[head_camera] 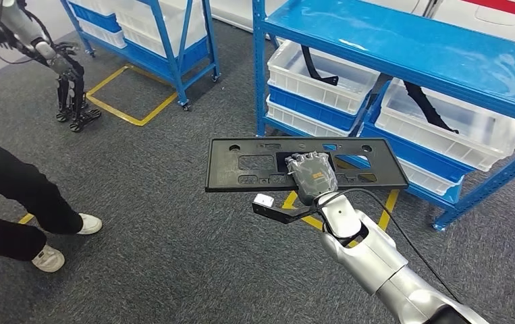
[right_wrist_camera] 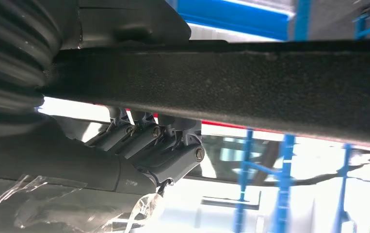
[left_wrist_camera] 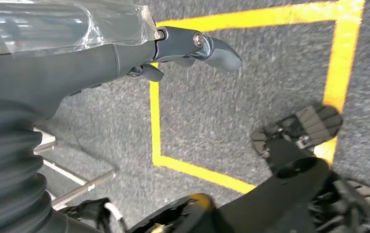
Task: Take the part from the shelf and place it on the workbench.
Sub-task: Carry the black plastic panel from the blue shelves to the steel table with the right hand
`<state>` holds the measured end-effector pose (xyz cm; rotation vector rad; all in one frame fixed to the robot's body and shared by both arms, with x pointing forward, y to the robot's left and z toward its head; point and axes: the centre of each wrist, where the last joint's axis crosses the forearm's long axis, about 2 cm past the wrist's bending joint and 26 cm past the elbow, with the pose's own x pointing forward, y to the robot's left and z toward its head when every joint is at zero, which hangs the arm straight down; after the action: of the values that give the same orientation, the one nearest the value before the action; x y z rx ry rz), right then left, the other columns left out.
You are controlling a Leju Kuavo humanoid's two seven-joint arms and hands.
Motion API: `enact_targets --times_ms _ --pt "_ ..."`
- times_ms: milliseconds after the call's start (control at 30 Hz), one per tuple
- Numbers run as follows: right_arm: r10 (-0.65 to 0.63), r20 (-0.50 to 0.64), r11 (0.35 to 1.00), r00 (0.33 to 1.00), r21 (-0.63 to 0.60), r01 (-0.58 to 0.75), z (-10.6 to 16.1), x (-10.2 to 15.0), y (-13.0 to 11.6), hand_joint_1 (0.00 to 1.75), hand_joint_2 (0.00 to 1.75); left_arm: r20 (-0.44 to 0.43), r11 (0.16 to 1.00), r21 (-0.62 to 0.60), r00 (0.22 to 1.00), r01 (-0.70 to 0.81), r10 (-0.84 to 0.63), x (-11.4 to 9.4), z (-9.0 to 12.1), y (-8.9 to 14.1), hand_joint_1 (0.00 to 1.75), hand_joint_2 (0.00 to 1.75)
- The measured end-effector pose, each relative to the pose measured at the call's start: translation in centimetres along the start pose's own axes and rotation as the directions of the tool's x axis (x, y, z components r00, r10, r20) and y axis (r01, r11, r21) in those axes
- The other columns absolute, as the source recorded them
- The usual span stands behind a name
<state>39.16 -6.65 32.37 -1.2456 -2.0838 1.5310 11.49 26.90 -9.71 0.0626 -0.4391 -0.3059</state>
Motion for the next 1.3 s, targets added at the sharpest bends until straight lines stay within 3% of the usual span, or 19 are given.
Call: enact_targets --times_ms 267,533,900,1300 --pt "0.009 -0.022 1.0 1.0 0.015 -0.009 0.6 -0.7 0.5 1.75 1.75 -0.02 1.0 0.0 1.0 0.007 -0.007 -0.4 0.1 -0.1 0.0 1.75" --pt "0.037 -0.026 0.999 0.999 -0.017 -0.037 0.1 -1.1 -0.9 1.75 1.75 -0.044 1.0 -0.004 0.999 0.017 -0.017 -0.9 0.2 0.0 0.0 1.75" --pt "0.058 -0.04 0.998 0.998 -0.037 -0.06 -0.2 -1.9 -2.1 1.75 1.75 -0.019 0.999 -0.007 0.999 0.039 -0.039 0.0 0.0 0.5 0.0 1.75" --pt "0.059 -0.036 0.998 0.998 -0.015 -0.059 0.4 -2.2 -1.5 1.75 1.75 -0.016 0.999 -0.006 0.999 0.045 -0.045 -0.3 0.0 0.5 0.0 1.75"
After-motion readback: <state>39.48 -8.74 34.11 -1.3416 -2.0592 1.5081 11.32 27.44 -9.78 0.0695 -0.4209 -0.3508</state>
